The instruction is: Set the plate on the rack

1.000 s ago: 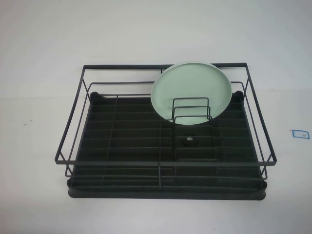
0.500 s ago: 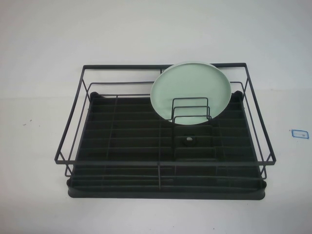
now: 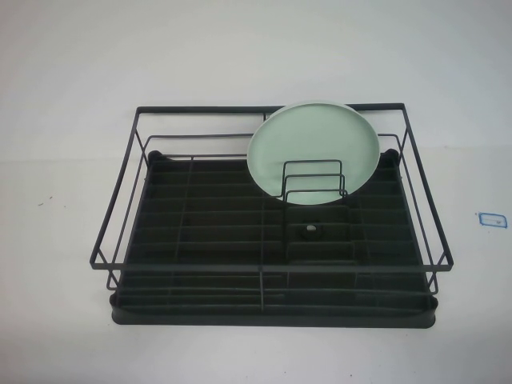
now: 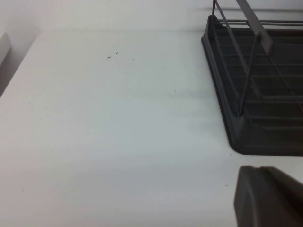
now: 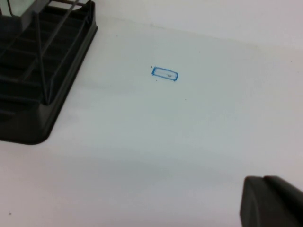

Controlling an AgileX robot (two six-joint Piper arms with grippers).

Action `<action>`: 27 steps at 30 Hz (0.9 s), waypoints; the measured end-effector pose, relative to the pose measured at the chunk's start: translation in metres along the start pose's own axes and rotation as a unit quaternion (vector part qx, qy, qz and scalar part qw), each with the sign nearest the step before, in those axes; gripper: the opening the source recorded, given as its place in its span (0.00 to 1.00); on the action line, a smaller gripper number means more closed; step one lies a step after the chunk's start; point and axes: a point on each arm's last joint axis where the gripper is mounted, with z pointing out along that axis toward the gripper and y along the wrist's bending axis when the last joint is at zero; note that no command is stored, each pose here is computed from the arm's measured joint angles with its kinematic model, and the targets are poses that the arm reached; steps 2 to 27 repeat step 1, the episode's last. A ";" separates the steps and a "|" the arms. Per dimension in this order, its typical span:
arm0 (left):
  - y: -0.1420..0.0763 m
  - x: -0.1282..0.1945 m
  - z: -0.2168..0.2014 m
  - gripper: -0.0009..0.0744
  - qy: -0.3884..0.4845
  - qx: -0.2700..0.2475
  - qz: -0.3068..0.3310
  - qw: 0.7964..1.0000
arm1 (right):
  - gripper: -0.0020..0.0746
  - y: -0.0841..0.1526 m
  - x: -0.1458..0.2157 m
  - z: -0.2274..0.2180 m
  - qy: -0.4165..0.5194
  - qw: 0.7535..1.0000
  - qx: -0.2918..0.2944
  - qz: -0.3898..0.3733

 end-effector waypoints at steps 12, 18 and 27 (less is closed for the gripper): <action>0.000 0.000 0.000 0.01 0.000 0.000 0.000 1.000 | 0.02 0.000 0.000 0.000 0.000 1.000 0.000 0.000; 0.000 0.000 0.000 0.01 0.000 0.000 0.000 1.000 | 0.02 0.000 0.000 0.000 0.000 1.000 0.000 0.000; 0.000 0.000 0.000 0.01 0.000 0.000 0.000 1.000 | 0.02 0.000 0.000 0.000 0.000 1.000 0.000 0.000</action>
